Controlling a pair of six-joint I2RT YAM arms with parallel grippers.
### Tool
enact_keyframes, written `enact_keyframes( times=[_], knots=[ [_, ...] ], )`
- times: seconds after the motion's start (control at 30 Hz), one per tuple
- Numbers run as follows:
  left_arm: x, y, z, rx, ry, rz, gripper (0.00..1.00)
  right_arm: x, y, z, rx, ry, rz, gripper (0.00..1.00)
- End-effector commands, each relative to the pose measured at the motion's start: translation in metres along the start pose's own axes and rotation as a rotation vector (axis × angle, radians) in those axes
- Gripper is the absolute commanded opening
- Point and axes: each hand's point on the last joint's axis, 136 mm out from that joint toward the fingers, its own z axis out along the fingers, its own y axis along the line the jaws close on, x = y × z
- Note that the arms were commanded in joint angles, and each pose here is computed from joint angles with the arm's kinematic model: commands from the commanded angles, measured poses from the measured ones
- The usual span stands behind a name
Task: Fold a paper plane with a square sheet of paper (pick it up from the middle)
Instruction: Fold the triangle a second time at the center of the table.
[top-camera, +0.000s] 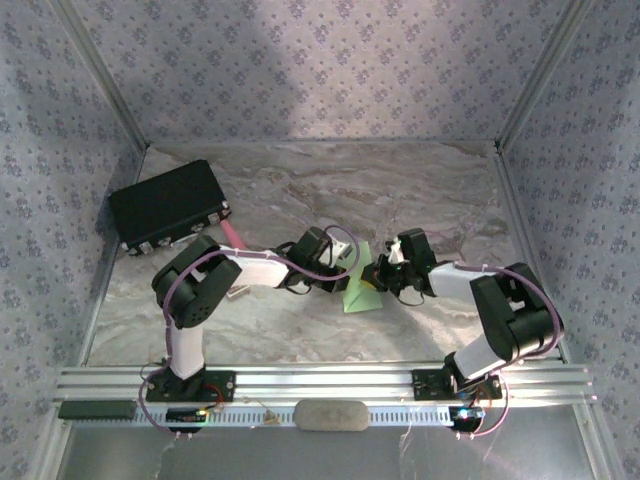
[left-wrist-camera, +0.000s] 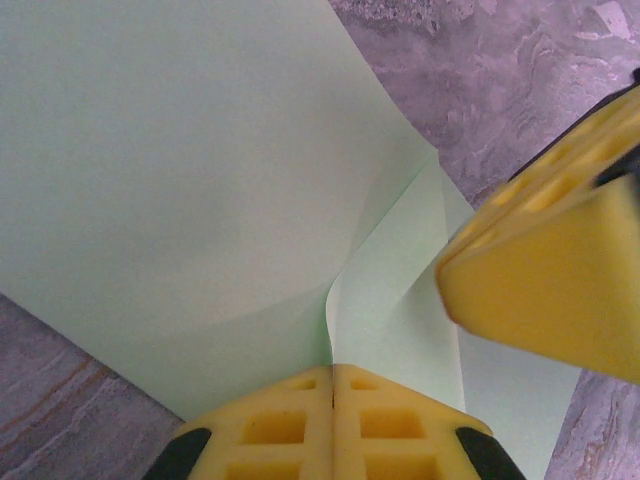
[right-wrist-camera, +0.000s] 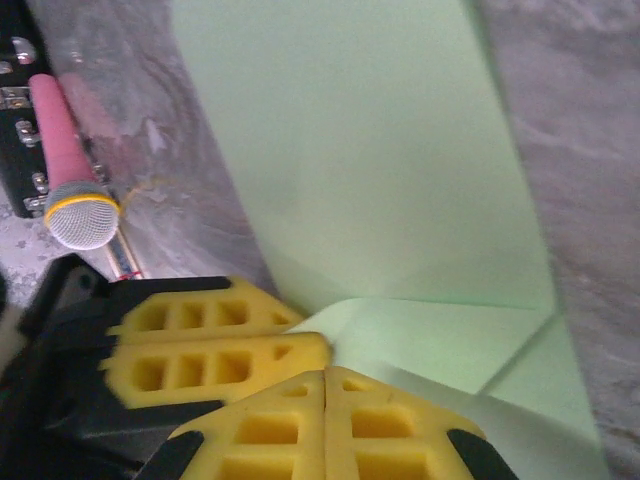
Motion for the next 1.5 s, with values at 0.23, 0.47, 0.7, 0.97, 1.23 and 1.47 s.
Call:
enact_keyframes(
  times=[0.23, 0.47, 0.7, 0.97, 1.23, 1.47],
  knots=[
    [0.024, 0.015, 0.005, -0.030, 0.074, -0.031, 0.00, 0.003, 0.002, 0.005, -0.020, 0.010, 0.016, 0.06],
    [0.024, 0.015, 0.005, -0.031, 0.080, -0.030, 0.00, 0.003, 0.003, 0.009, -0.011, 0.015, 0.021, 0.06],
    [0.024, 0.015, 0.003, -0.030, 0.072, -0.035, 0.01, 0.021, -0.053, 0.016, 0.140, 0.026, 0.091, 0.05],
    [0.000, 0.010, -0.015, -0.034, -0.006, -0.084, 0.18, 0.024, -0.061, 0.017, 0.160, 0.019, 0.099, 0.04],
    [-0.022, 0.009, -0.050, -0.089, -0.113, -0.159, 0.26, 0.023, -0.058, 0.016, 0.159, 0.006, 0.109, 0.04],
    [-0.024, 0.001, -0.070, -0.061, -0.155, -0.228, 0.26, 0.022, -0.058, 0.012, 0.159, -0.016, 0.125, 0.04]
  ],
)
